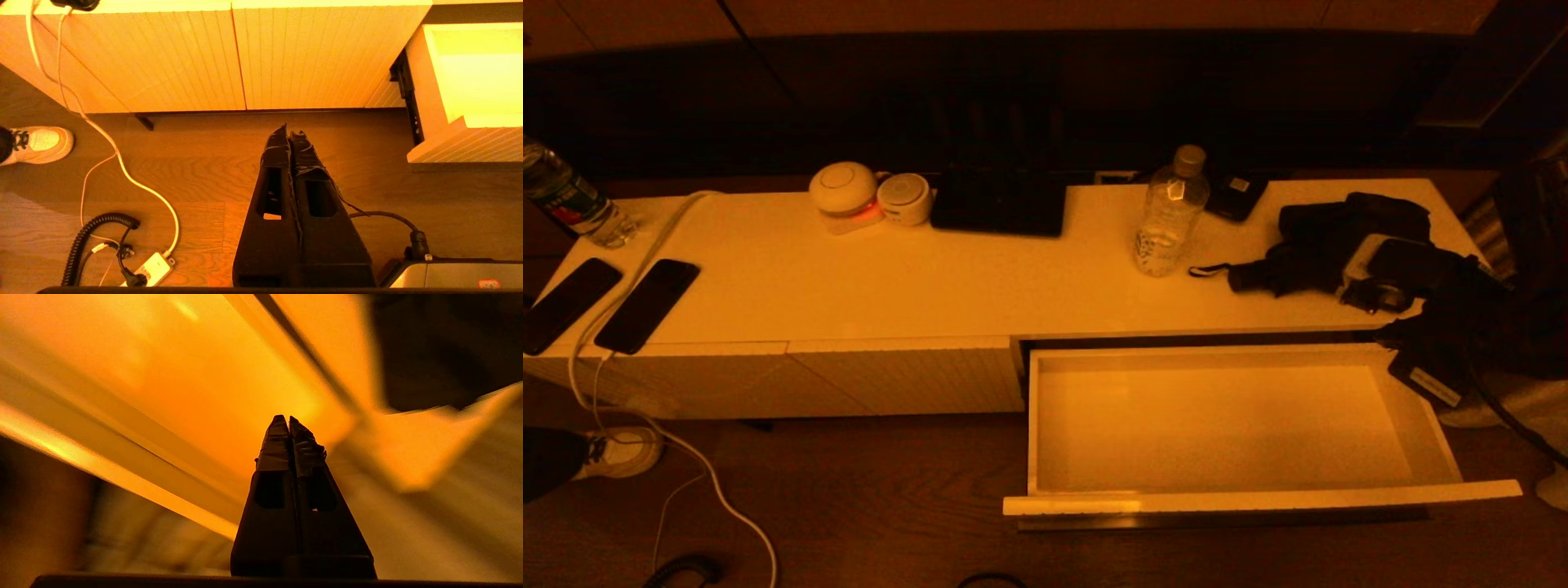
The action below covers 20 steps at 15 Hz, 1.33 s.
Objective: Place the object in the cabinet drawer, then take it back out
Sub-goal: Put the umbrella in the drawer
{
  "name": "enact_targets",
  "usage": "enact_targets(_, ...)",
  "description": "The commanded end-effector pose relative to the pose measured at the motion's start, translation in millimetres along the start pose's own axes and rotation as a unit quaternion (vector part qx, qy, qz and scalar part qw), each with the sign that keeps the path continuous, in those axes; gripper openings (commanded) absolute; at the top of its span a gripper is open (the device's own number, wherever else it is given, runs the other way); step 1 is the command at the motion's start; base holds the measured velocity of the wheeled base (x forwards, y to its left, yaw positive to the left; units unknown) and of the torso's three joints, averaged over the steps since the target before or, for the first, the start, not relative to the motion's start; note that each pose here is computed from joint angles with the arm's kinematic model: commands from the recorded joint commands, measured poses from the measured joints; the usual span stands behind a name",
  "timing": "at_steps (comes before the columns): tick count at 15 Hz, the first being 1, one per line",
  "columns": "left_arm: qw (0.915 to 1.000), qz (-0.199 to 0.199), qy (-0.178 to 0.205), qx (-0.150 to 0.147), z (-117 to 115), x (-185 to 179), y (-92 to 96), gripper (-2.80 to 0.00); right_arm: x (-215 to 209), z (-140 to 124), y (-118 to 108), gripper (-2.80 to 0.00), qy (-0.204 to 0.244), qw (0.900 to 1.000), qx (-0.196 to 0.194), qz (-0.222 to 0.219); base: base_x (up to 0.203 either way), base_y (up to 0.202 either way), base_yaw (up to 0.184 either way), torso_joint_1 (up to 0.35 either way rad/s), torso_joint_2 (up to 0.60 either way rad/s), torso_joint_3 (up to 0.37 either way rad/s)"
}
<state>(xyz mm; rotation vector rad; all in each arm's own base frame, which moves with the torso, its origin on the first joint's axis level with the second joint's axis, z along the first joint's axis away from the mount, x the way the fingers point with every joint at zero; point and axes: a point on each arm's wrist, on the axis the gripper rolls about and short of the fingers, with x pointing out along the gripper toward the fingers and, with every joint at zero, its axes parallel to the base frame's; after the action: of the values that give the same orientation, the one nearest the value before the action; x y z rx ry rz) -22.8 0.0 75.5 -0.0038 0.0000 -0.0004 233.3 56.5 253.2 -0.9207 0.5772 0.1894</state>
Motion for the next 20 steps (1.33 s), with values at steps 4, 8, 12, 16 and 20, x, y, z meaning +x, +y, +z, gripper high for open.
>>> enact_targets(4,1.0,0.0,0.0,0.0,0.0,0.0,0.0,-2.8,-6.8,-7.5,-13.0,-2.8,-0.005,0.969,-0.245,-0.024,0.0,0.0,0.0,0.0,0.0,0.0)
enact_targets(8,1.0,0.0,0.0,0.0,0.0,0.0,0.0,-2.8,19.8,-9.5,-19.8,-2.8,-0.031,0.934,-0.355,-0.01,0.0,0.0,0.0,0.0,0.0,0.0)
enact_targets(12,1.0,0.0,0.0,0.0,0.0,0.0,0.0,-2.8,39.6,-4.6,-19.2,-2.8,-0.029,0.929,-0.368,0.002,0.0,0.0,0.0,0.0,0.0,0.0)
enact_targets(16,1.0,0.0,0.0,0.0,0.0,0.0,0.0,-2.8,53.9,1.5,-19.7,-2.8,-0.05,0.929,-0.367,0.003,0.0,0.0,0.0,0.0,0.0,0.0)
enact_targets(20,1.0,0.0,0.0,0.0,0.0,0.0,0.0,-2.8,48.6,1.3,-22.5,-2.8,-0.055,0.932,-0.357,-0.015,0.0,0.0,0.0,0.0,0.0,0.0)
